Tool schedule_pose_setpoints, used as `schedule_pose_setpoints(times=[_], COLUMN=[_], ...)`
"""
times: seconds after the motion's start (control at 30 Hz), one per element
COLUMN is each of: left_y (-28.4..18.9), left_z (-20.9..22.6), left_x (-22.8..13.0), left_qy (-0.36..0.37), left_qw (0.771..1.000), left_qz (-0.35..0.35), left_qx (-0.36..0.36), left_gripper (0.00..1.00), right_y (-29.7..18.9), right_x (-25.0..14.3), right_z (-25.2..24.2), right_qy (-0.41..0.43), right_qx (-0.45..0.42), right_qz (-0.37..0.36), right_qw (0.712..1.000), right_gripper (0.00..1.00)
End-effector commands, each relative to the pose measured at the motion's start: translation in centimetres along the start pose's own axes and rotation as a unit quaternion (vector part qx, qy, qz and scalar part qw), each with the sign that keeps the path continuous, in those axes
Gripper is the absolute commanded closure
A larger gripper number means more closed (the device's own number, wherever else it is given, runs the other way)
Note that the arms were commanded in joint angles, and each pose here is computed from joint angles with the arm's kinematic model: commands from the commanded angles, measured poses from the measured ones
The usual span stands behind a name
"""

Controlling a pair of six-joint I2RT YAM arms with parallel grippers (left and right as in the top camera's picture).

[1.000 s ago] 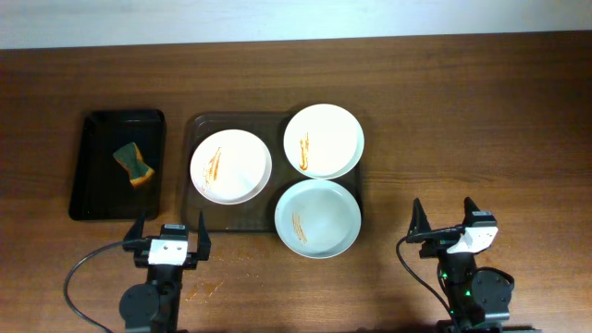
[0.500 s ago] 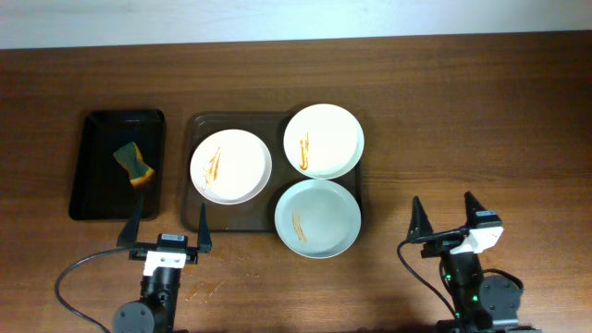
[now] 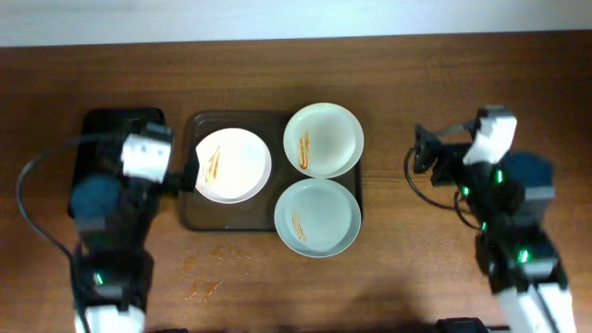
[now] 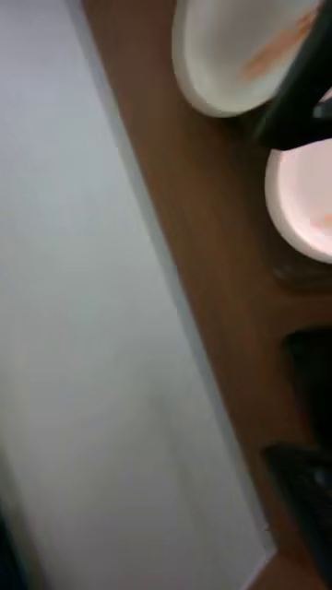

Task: Clean dirty plates on tray and stack at the side
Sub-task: 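Reach the left gripper to the sponge and the right gripper to the left plate rim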

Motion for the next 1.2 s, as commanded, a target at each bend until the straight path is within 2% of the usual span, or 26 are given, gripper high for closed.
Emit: schedule_pose_setpoints(times=[0.0,0.1,0.17,0.23,0.37,0.43,0.5,0.63,0.7,0.73,0.77,0.83,0.9,0.93,0.97,1.03,1.17], left_y=[3.1,6.2,7.7,8.8,8.5,7.4,7.1,6.9,7.9,8.0,7.5,6.2,5.2,5.1,5.5,6.7,10.4], left_z=[0.3,-0.3,-0.2,-0.2,-1.4,-2.2,-2.7,-2.6,0.3,3.7,5.9,9.5,12.0,13.0,13.4,13.9,15.2], left_x=[3.5,4.8,4.4,2.9,1.0,0.3,0.4,-0.2,-0.6,-1.2,-1.7,-2.8,-4.6,-6.2,-7.2,-9.6,-14.5], left_qy=[0.015,-0.002,-0.032,-0.064,-0.104,-0.127,-0.137,-0.141,-0.225,-0.300,-0.346,-0.396,-0.409,-0.414,-0.412,-0.412,-0.405], left_qw=[0.998,0.985,0.971,0.953,0.928,0.911,0.904,0.900,0.904,0.888,0.868,0.833,0.806,0.783,0.774,0.755,0.738], left_qz=[0.052,0.136,0.188,0.243,0.290,0.316,0.315,0.333,0.349,0.346,0.339,0.332,0.351,0.371,0.383,0.410,0.439], left_qx=[-0.031,-0.106,-0.142,-0.167,-0.210,-0.232,-0.252,-0.242,-0.101,0.035,0.111,0.200,0.246,0.280,0.290,0.305,0.315], left_gripper=[0.01,0.01,0.01,0.01,0.01,0.01,0.01,0.01,0.01,0.01,0.01,0.01,0.07,0.16,0.21,0.21,0.22], right_y=[1.9,4.0,4.9,5.8,7.6,8.8,10.6,13.6,15.2,16.2,16.8,17.7,18.5,18.7,18.9,19.2,19.0], right_x=[2.1,3.4,4.6,5.7,7.3,7.4,7.2,6.8,6.0,5.0,4.2,2.4,0.5,-0.5,-0.9,-1.9,-2.4], right_z=[-0.4,-0.6,-0.1,-0.1,1.7,3.0,6.0,11.4,13.9,15.7,16.9,19.5,21.9,23.6,24.4,26.0,27.3], right_qy=[0.005,0.016,0.004,0.009,0.021,0.050,0.050,0.037,0.039,0.048,0.056,0.051,0.040,0.029,0.020,-0.009,-0.055], right_qx=[0.014,0.041,0.084,0.094,0.175,0.185,0.217,0.264,0.265,0.267,0.272,0.291,0.303,0.311,0.309,0.287,0.237], right_qz=[0.044,0.140,0.178,0.185,0.135,0.134,0.155,0.219,0.254,0.273,0.285,0.304,0.324,0.331,0.332,0.331,0.324], right_qw=[0.999,0.989,0.980,0.978,0.975,0.972,0.963,0.939,0.929,0.923,0.917,0.906,0.895,0.891,0.891,0.899,0.914], right_gripper=[0.02,0.02,0.02,0.02,0.02,0.02,0.02,0.02,0.02,0.02,0.02,0.02,0.02,0.02,0.01,0.08,0.09])
Point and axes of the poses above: each gripper's point midway between its finger pads, its own y axis out along the fingers, its own z axis along the line the jaws close on, x = y × z, the point moved 5 cm from there along -y, back along the fingers, and after that the axes turned 15 degrees about -y, right-handed, at the moved point
